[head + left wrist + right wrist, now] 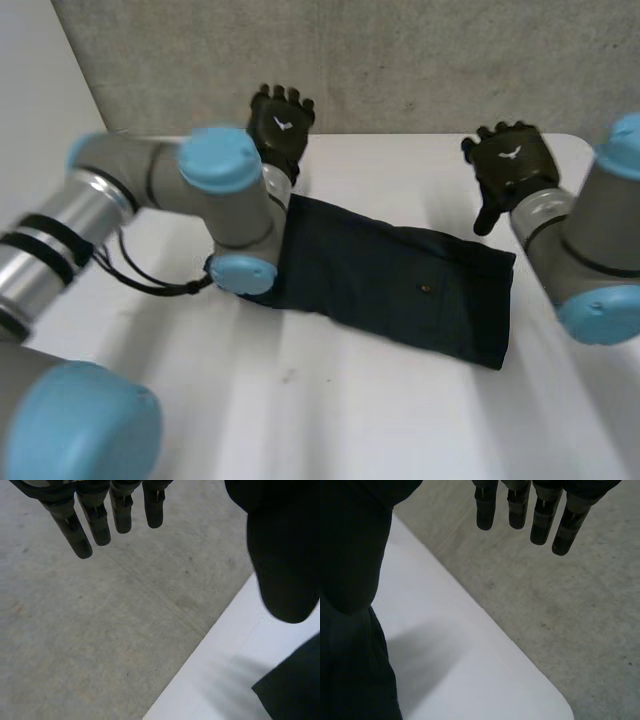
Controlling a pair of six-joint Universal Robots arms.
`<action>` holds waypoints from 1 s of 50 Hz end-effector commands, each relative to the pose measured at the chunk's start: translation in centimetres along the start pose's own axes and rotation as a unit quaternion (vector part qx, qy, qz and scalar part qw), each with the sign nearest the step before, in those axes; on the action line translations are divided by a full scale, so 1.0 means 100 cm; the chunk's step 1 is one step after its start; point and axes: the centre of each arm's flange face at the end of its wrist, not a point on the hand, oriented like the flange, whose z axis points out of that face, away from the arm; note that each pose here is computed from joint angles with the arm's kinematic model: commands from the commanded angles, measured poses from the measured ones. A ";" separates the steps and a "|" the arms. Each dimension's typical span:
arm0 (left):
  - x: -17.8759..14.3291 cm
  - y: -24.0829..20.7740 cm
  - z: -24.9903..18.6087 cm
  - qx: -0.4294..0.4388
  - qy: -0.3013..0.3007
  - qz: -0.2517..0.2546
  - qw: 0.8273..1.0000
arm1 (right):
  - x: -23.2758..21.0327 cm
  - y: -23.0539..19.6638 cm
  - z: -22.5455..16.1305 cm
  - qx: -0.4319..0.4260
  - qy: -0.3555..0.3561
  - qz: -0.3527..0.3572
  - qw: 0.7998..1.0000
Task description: Fold the shorts.
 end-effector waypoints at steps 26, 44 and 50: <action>-0.072 0.033 -0.149 -0.153 0.031 -0.152 0.976 | -0.036 0.108 -0.069 -0.150 -0.088 0.143 0.974; -0.084 0.014 -0.159 -0.126 0.019 -0.155 0.980 | 0.026 0.059 -0.049 -0.116 -0.068 -0.143 0.981; -0.093 0.013 -0.159 -0.111 0.002 -0.155 0.982 | 0.010 0.025 -0.025 -0.077 -0.089 -0.270 0.956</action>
